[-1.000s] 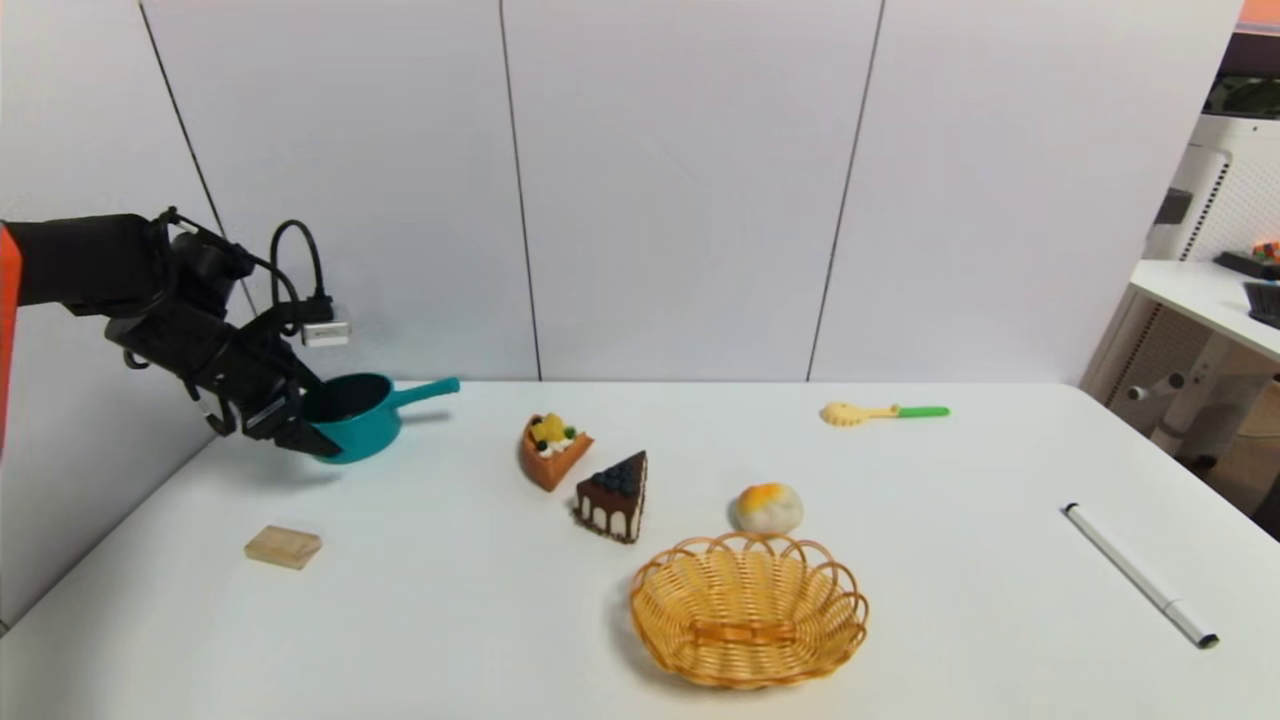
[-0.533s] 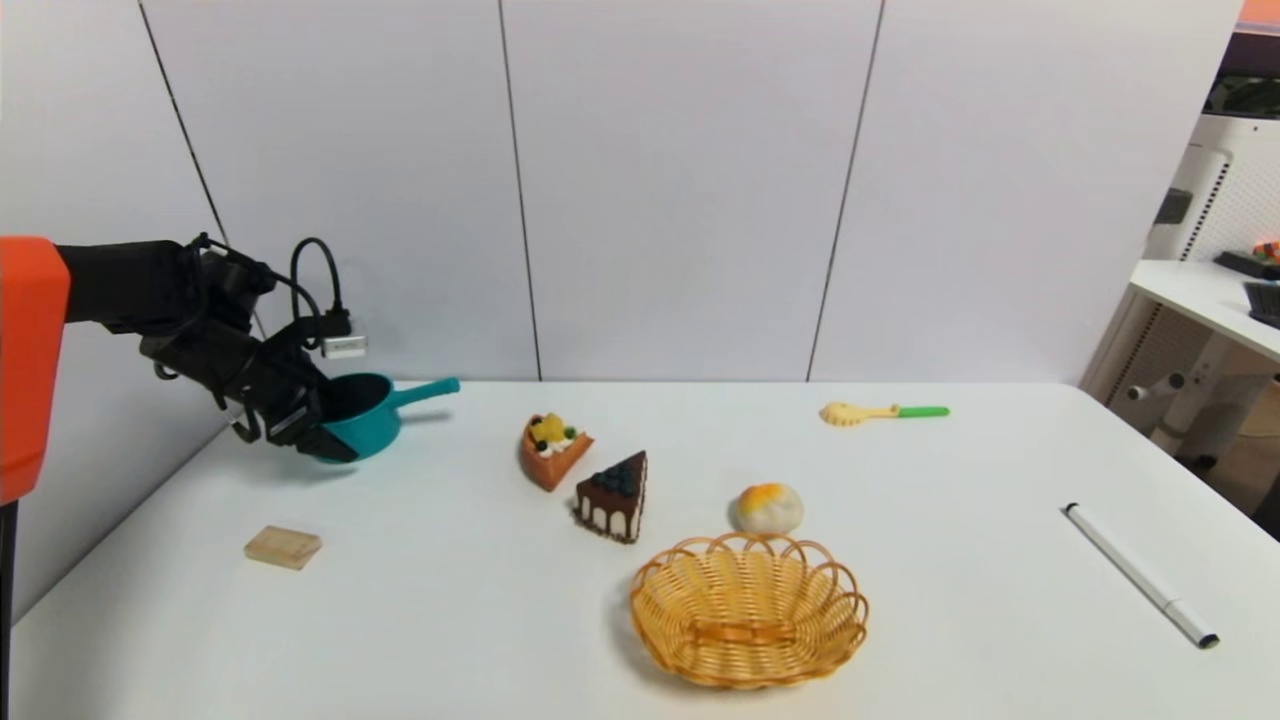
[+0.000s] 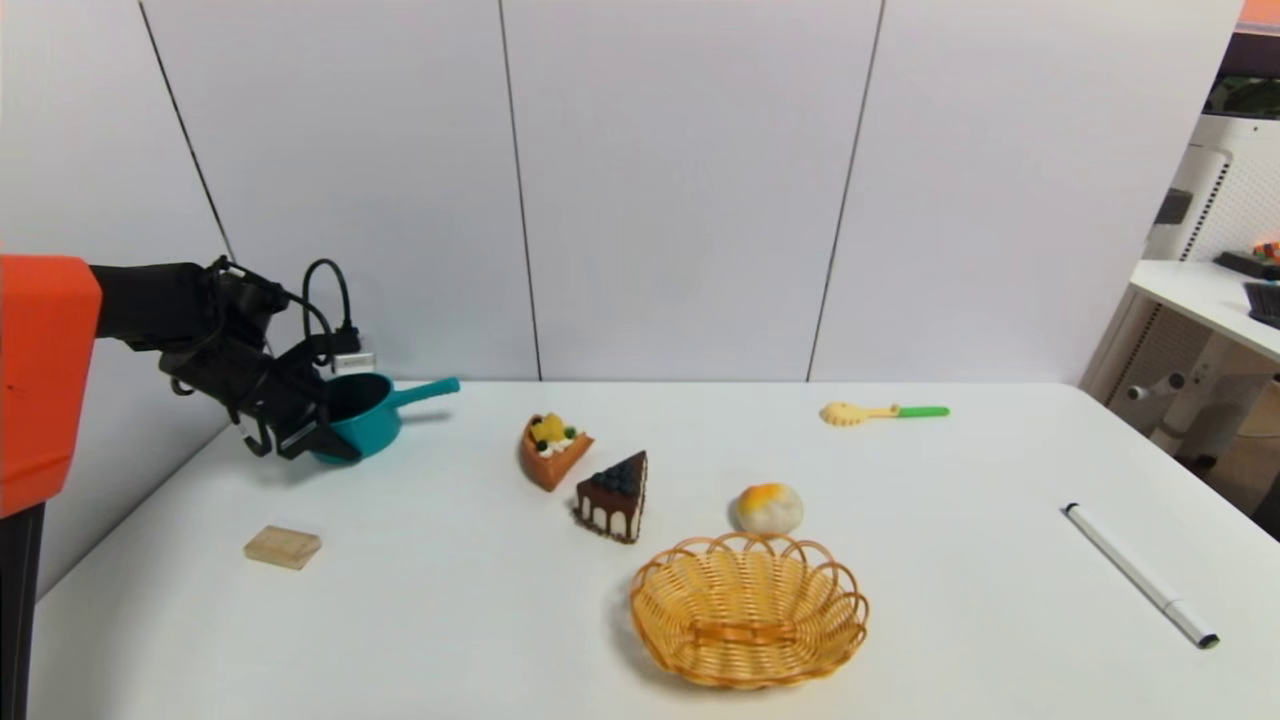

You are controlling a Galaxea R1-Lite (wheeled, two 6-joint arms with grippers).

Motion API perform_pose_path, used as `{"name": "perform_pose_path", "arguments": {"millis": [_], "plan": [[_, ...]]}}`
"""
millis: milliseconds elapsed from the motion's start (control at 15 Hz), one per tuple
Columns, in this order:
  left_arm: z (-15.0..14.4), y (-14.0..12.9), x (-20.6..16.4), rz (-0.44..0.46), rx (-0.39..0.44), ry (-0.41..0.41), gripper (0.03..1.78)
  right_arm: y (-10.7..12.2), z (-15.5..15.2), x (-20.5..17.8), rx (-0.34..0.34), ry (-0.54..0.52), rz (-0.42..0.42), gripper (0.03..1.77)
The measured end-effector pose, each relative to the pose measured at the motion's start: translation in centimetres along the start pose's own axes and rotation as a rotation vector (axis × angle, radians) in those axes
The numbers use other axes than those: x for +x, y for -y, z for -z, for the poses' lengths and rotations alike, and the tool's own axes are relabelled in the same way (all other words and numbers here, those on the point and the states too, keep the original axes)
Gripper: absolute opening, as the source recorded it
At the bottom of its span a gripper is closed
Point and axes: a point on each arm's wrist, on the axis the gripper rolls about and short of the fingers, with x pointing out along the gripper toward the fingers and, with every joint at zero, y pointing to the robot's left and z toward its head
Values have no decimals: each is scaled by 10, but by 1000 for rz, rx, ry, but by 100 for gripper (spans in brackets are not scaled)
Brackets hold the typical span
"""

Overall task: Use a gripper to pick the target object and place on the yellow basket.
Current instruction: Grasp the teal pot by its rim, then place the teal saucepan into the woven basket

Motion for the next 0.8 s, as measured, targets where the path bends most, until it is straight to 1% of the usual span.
{"name": "perform_pose_path", "arguments": {"millis": [67,133,200,533,800], "plan": [[1,0,2,4,-1,-2,73,0,0,0,0,0,0,170],[2,0,4,7,-2,-3,18,0,0,0,0,0,0,170],[1,-1,4,0,3,0,13,0,0,0,0,0,0,170],[0,-3,2,-25,33,11,13,0,0,0,0,0,0,170],[-9,-2,-21,-71,54,29,13,0,0,0,0,0,0,170]]}}
